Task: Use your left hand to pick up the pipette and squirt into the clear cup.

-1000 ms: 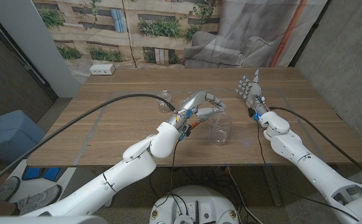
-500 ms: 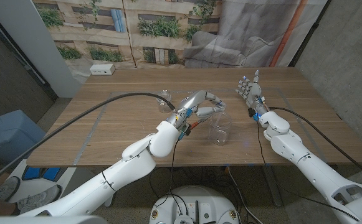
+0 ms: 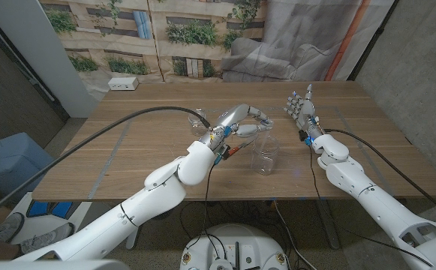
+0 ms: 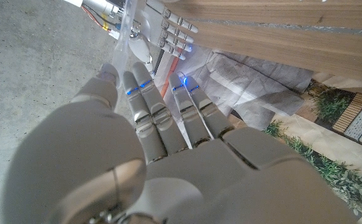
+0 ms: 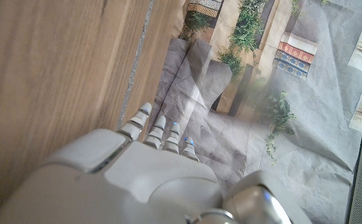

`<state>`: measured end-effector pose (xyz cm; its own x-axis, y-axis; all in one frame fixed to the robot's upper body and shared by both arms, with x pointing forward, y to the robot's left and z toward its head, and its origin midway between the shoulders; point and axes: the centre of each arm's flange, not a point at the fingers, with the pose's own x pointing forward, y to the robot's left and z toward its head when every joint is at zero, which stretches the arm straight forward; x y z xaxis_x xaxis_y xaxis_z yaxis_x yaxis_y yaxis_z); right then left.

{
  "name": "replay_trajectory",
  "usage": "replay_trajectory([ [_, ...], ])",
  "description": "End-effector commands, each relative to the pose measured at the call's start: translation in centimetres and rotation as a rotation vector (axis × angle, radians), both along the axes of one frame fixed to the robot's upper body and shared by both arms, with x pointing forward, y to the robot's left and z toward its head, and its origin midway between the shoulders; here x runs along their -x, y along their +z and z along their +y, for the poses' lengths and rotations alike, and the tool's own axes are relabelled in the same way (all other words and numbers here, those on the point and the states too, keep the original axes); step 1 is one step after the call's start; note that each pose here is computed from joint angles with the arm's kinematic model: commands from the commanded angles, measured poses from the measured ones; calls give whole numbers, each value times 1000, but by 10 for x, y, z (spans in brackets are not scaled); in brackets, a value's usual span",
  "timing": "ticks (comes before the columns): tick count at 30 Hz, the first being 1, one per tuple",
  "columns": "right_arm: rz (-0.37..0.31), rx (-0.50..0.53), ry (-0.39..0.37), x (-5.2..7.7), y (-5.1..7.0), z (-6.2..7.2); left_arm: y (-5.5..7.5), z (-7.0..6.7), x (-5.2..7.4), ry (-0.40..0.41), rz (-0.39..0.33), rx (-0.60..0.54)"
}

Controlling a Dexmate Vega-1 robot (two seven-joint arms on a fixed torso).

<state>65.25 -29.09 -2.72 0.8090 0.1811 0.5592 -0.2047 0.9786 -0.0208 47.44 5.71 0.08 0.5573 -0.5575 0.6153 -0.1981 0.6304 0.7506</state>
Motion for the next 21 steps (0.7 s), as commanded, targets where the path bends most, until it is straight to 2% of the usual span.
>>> replay_trajectory([
  [1,0,0,0,0,0,0,18,4,9,4,-24,-8],
  [21,0,0,0,0,0,0,39,12,25,3,-66,-9],
])
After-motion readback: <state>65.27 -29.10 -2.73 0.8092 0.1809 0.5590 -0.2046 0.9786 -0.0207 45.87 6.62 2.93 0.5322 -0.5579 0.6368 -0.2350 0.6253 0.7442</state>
